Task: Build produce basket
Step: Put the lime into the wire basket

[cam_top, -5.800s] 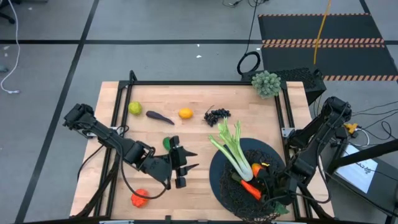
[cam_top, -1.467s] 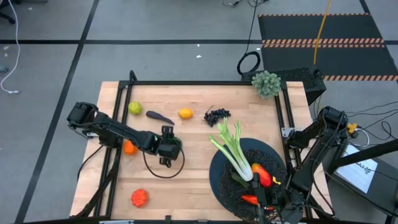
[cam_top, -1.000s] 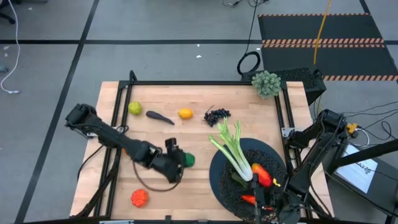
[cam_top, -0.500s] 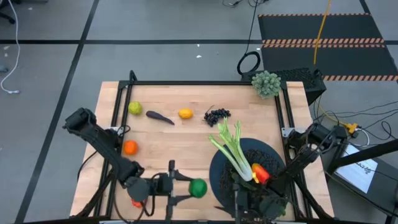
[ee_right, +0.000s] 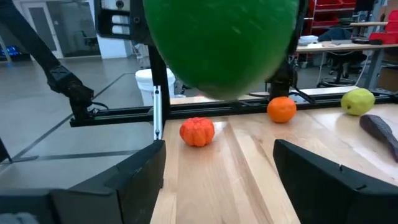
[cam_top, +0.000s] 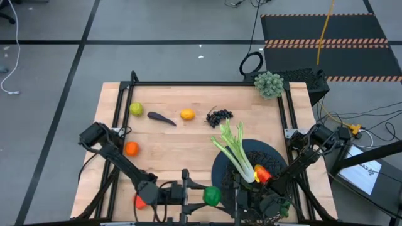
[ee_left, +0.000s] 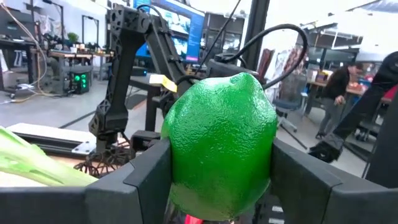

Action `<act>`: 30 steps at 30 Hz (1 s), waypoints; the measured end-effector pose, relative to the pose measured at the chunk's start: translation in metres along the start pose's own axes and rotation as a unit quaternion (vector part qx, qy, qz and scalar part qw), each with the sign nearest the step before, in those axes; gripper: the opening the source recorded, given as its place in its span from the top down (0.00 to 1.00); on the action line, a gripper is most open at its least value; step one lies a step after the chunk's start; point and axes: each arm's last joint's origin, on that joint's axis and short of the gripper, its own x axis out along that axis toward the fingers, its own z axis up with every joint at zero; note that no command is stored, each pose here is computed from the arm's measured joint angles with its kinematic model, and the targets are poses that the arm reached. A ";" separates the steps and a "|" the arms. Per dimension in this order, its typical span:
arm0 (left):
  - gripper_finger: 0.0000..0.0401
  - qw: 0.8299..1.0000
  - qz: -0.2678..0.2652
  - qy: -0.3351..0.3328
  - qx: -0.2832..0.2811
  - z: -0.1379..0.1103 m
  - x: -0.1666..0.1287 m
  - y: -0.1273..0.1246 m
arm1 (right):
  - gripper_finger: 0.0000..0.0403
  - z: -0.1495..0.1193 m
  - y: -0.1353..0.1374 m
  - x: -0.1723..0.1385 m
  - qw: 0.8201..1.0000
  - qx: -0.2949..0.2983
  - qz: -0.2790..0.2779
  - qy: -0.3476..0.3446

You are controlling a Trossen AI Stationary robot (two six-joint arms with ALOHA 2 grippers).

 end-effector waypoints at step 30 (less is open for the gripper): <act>0.40 1.000 0.007 0.011 -0.024 -0.034 0.018 0.015 | 0.31 0.002 -0.010 0.010 0.998 0.049 -0.031 -0.006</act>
